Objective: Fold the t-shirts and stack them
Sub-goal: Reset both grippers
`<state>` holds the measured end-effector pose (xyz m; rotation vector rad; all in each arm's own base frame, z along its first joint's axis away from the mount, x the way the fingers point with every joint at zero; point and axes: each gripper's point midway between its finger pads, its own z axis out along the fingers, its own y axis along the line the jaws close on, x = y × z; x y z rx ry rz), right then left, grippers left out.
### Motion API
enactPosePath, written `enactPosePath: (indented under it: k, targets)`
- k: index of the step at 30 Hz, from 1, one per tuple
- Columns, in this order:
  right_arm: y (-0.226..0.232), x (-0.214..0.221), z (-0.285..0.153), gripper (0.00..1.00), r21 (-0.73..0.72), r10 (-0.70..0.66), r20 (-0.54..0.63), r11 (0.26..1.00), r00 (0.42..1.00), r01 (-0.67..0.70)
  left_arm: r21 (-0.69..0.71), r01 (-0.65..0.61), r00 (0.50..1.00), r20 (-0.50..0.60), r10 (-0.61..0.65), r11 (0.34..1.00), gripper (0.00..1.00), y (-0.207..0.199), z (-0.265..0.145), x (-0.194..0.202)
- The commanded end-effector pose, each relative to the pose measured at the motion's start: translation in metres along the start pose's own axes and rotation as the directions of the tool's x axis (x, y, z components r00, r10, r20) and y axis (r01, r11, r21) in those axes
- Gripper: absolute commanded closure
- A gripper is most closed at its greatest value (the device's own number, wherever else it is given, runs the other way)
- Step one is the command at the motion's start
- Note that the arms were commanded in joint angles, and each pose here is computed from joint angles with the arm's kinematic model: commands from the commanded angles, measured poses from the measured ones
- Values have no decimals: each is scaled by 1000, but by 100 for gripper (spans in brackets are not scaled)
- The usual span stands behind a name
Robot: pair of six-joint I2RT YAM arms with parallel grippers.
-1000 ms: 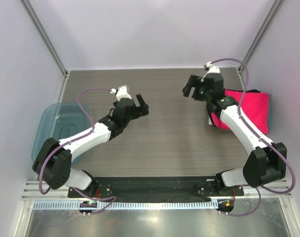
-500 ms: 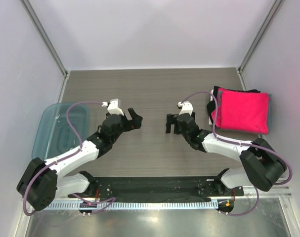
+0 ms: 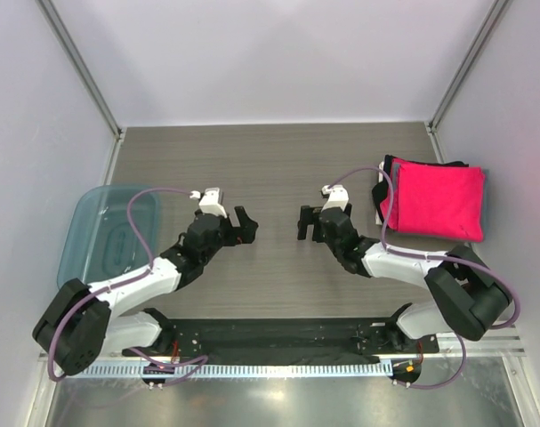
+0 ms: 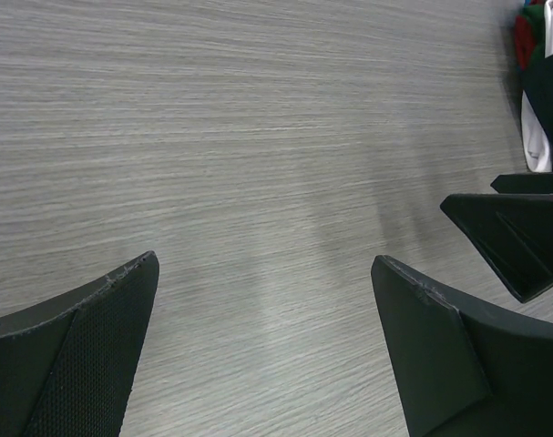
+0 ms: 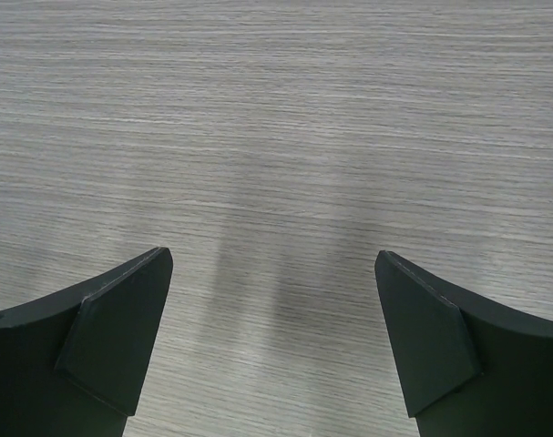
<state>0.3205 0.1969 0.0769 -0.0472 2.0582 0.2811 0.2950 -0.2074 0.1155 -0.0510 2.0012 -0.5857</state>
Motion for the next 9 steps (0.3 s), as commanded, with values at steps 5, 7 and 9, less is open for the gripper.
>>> enactPosePath:
  k: [5, 7, 9]
  targets:
    - [14, -27, 4, 0, -27, 28, 68, 999, 997, -26, 23, -13, 999, 42, 12, 1000, 0, -14, 10, -18]
    - [16, -25, 5, 0, -36, 26, 61, 999, 998, -24, 32, -12, 999, 36, 11, 999, 1, -15, 11, -17]
    - [15, -26, 5, 0, -31, 30, 65, 999, 997, -28, 29, -13, 999, 33, 12, 1000, 1, -15, 13, -17]
